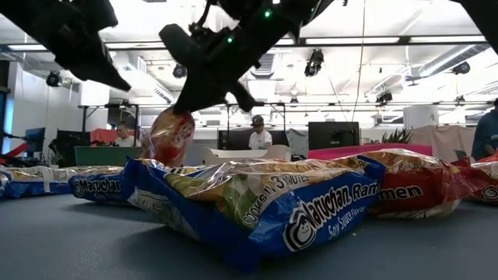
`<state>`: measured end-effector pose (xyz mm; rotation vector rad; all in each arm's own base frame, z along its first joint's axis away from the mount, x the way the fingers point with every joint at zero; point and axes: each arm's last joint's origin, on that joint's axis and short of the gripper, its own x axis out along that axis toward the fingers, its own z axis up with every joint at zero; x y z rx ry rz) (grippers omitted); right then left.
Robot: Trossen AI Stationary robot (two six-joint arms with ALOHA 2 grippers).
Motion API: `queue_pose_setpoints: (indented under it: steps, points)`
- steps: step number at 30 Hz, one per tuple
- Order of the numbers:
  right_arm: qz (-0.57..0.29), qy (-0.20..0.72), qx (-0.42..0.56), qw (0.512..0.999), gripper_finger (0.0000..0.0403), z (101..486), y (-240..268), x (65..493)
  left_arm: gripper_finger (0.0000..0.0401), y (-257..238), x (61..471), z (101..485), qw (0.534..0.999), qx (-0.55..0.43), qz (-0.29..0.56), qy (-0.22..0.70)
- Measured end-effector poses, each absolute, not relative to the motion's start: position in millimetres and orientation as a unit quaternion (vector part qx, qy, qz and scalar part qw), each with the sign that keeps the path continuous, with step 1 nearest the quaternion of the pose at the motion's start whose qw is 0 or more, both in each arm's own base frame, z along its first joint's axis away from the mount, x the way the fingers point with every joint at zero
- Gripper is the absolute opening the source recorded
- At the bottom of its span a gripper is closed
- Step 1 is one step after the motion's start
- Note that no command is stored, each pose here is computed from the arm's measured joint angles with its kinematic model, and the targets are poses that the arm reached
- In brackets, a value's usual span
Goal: Sort Maruchan noodles
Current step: Put the red noodle pack into the pink bin
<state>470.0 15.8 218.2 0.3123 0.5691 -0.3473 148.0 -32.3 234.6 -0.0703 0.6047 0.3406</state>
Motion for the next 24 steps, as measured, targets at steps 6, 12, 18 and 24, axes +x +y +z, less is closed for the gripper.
queue_pose_setpoints:
  steps: [6, 12, 18, 24]
  points:
    - [-0.191, 0.280, 0.123, 0.933, 0.0008, 236, 19, 459, 0.0000, -30, 141, 241, 0.946, -0.053, 0.174, 0.270]
    - [-0.215, 0.287, 0.112, 0.927, 0.0008, 259, 17, 444, 0.0000, -30, 141, 241, 0.945, -0.055, 0.174, 0.270]
    - [-0.256, 0.315, 0.085, 0.910, 0.0008, 277, 13, 422, 0.0000, -30, 142, 239, 0.944, -0.053, 0.175, 0.274]
    - [-0.289, 0.337, 0.063, 0.894, 0.0008, 298, 10, 397, 0.0000, -30, 142, 240, 0.945, -0.056, 0.174, 0.270]
